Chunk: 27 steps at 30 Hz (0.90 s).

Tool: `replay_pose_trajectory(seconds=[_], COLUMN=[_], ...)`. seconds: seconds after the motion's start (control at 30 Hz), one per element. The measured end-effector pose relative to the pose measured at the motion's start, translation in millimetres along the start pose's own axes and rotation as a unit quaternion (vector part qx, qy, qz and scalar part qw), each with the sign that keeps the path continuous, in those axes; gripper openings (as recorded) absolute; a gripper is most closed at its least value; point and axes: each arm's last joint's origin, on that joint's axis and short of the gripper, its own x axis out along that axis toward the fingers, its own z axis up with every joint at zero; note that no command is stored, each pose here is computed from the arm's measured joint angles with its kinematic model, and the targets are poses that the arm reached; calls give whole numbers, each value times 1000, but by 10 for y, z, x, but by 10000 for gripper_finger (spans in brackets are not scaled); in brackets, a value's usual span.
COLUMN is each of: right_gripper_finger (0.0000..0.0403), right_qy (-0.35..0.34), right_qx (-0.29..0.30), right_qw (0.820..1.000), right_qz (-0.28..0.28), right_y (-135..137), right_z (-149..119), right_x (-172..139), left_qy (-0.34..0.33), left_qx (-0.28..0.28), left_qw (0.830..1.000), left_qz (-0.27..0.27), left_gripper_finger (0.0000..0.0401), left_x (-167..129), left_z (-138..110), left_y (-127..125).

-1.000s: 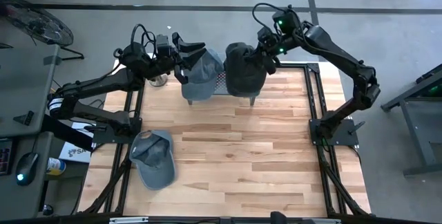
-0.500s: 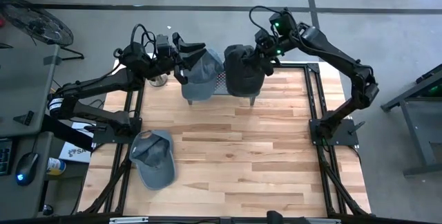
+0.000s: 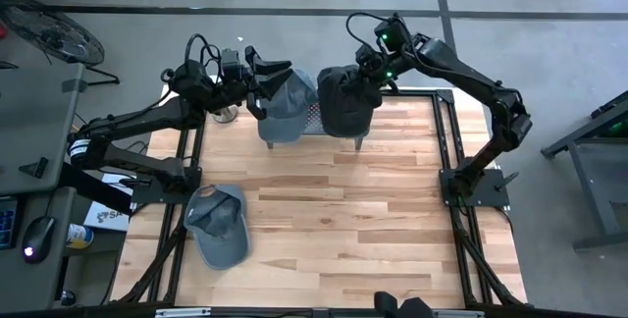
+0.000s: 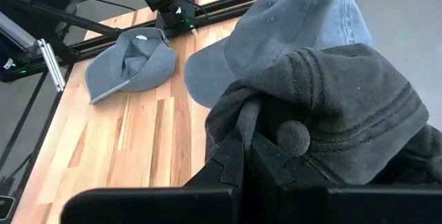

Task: Pick & Place hat
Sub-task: Stack the black cap on top of the other black cap on the shelf

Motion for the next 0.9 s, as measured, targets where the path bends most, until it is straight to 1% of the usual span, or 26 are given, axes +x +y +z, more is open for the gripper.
replay_pose_trajectory(seconds=[0.13, 0.33, 0.5, 0.67, 0.77, 0.9], right_gripper_finger=[0, 0, 0, 0, 7, 25], right_qy=[7, 15, 17, 22, 24, 29], right_qx=[5, -2, -9, -16, -26, -29], right_qw=[1000, 999, 999, 998, 997, 995], right_qz=[-3, -37, -44, -64, -67, -88], right_y=[-38, -58, -79, -90, -92, -101], right_z=[-17, -22, -28, -30, -31, -33], right_x=[50, 47, 35, 34, 34, 32], left_qy=[0, 0, 0, -1, -1, -1], left_qx=[0, 0, 0, 0, 0, 0], left_qw=[1000, 1000, 1000, 1000, 1000, 1000], left_qz=[0, 0, 0, 0, 0, 0], left_gripper_finger=[101, 101, 101, 101, 101, 101], left_x=[0, 0, 0, 0, 0, 0], left_z=[1, 0, 1, 1, 1, 1], left_y=[0, 0, 0, 0, 0, 0])
